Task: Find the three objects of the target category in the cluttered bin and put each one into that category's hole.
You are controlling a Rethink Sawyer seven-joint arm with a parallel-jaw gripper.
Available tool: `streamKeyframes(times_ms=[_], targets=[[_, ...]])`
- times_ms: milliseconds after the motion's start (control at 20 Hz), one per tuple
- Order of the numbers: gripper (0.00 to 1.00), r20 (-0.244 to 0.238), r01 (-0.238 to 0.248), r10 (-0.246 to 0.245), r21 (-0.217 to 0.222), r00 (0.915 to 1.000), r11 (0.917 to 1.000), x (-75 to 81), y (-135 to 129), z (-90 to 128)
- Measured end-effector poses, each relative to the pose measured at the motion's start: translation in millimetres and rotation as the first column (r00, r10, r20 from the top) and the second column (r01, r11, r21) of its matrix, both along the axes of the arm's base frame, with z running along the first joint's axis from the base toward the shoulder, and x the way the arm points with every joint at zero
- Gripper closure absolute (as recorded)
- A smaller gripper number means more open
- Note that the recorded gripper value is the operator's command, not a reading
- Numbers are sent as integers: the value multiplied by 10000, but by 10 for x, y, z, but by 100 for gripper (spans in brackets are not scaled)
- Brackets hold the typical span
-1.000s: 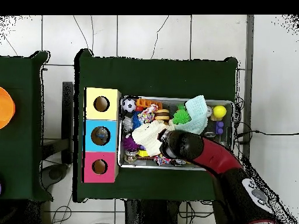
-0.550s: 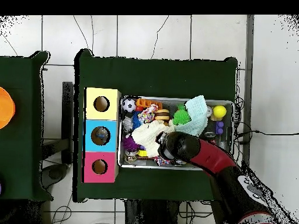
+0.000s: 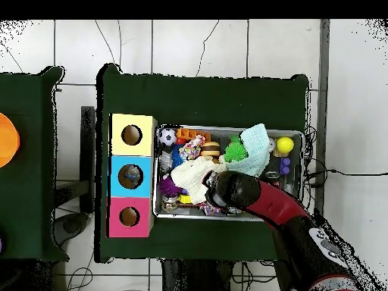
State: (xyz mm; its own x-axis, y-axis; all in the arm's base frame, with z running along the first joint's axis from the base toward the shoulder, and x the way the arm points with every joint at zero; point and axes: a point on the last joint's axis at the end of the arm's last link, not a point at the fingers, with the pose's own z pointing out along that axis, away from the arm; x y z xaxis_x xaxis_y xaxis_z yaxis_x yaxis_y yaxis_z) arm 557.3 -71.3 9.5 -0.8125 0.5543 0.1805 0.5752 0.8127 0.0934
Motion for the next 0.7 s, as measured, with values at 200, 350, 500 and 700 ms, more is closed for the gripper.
streamKeyframes(times_ms=[200, 350, 500, 700], targets=[[100, 52, 28, -27, -18, 10000, 10000, -2, -1, -30], [100, 150, 42, -41, -67, 9999, 10000, 9, -7, -36], [100, 170, 46, -44, -76, 9998, 10000, 11, -7, -41], [100, 169, 46, -45, -76, 9998, 10000, 11, -8, -42]])
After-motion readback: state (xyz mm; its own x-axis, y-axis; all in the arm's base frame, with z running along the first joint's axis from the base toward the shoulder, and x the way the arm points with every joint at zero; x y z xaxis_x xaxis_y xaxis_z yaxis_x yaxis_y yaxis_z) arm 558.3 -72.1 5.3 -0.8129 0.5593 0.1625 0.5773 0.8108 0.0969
